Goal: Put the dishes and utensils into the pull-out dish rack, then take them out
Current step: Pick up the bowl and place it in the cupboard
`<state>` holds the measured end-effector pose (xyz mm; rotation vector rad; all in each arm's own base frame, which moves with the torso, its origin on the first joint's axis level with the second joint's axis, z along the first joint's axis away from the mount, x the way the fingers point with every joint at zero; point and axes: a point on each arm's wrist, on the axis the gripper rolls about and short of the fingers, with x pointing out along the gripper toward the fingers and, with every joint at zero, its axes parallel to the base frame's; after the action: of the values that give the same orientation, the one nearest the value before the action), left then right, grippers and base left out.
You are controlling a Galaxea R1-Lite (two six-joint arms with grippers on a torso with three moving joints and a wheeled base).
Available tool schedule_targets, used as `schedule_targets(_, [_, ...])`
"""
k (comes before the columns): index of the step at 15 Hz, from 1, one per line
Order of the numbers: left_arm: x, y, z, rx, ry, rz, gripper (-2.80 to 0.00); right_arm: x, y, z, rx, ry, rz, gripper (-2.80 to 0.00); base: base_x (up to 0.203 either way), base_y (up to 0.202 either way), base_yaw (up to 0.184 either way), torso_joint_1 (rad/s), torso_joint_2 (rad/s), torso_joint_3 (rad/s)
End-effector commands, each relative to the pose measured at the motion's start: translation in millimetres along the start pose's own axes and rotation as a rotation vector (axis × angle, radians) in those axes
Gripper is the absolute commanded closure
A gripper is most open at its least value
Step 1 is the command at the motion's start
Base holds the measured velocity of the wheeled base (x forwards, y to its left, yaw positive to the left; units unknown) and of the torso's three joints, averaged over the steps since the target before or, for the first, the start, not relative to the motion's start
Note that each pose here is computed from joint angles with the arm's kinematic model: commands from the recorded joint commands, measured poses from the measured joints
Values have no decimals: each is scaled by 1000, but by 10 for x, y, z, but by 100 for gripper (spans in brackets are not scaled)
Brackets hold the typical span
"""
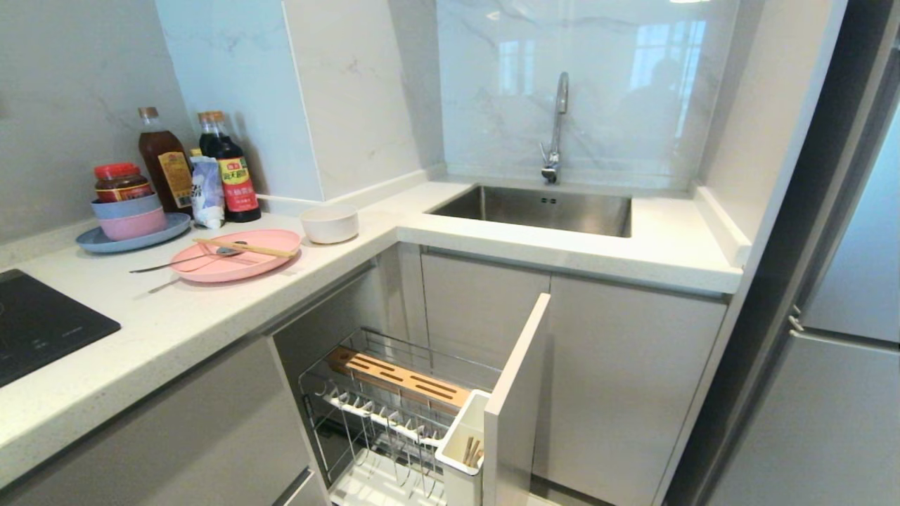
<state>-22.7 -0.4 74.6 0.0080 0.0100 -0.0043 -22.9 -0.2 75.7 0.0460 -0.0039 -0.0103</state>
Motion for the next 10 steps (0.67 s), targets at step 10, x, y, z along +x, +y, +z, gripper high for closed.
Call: schedule_targets(10, [2, 0, 0, 0, 2, 0, 0, 1, 0, 1, 0, 1, 0, 0, 0, 0, 0, 0, 0, 0])
